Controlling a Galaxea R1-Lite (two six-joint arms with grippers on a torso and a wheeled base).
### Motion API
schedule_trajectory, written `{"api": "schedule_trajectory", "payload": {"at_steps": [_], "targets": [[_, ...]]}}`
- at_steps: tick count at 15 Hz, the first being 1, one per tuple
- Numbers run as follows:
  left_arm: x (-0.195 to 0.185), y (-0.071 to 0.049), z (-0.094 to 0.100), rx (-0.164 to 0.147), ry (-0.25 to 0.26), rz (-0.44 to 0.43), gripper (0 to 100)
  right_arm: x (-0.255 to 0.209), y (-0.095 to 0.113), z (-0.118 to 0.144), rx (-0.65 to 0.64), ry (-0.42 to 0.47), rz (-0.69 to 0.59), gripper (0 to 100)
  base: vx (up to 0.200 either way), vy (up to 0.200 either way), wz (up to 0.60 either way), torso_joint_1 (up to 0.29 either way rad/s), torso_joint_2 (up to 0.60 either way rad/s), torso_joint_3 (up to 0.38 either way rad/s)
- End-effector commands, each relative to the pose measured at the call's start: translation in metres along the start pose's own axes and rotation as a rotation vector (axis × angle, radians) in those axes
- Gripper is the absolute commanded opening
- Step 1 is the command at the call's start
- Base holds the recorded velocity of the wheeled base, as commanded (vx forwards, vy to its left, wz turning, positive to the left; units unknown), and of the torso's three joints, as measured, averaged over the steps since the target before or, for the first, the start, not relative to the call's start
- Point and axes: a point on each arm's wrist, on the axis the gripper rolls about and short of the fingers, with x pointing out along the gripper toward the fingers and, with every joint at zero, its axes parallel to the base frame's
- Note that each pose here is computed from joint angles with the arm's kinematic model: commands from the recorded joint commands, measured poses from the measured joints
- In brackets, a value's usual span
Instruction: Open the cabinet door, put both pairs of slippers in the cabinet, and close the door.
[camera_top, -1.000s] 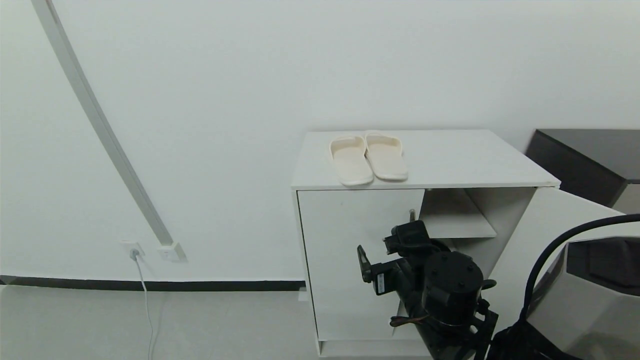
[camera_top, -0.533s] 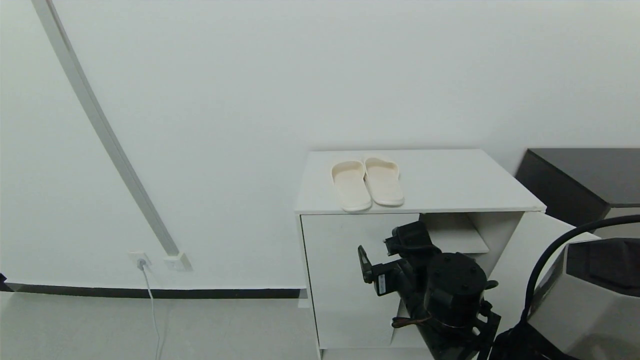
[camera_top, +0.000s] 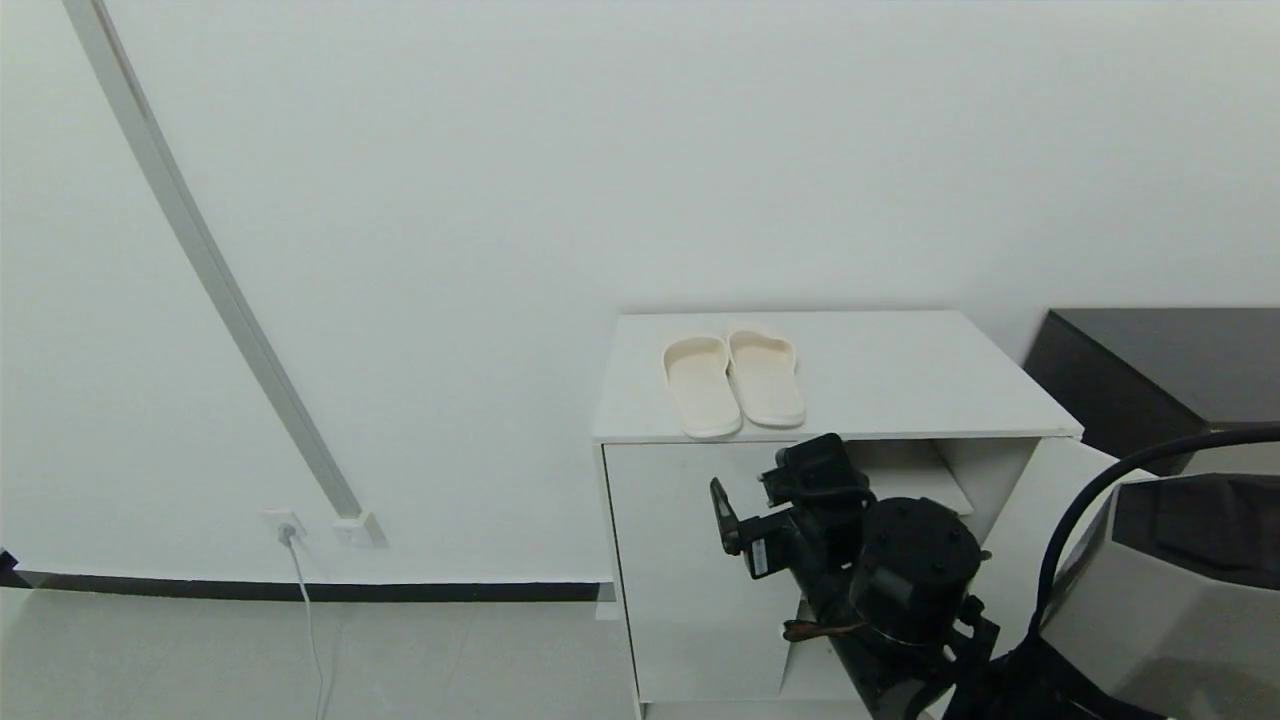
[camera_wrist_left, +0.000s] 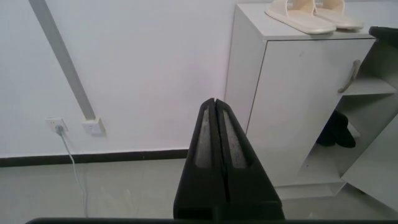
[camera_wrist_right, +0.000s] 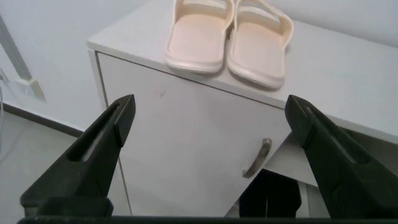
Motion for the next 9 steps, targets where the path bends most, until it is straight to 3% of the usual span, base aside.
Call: {"api": "schedule_trajectory", "payload": {"at_steps": [1, 5, 8, 9], "targets": [[0.0, 0.0, 0.0, 0.001, 0.001, 0.0, 0, 0.018, -0.01, 0.028, 0.023, -0.006, -0.041, 100, 0.0, 0.0, 0.0, 0.0, 0.0, 0.0], [0.0, 0.0, 0.0, -0.001, 0.001, 0.0, 0, 0.046, -0.015, 0.08, 0.16, 0.09, -0.061, 100, 0.0, 0.0, 0.0, 0.0, 0.0, 0.0], [0.0, 0.0, 0.0, -0.001, 0.001, 0.0, 0, 0.053, -0.017, 0.094, 0.177, 0.133, -0.049, 100, 0.0, 0.0, 0.0, 0.0, 0.0, 0.0], [0.0, 0.0, 0.0, 0.001, 0.001, 0.0, 0, 0.053, -0.017, 0.091, 0.167, 0.15, -0.048, 100, 0.2, 0.0, 0.0, 0.007, 0.0, 0.007]]}}
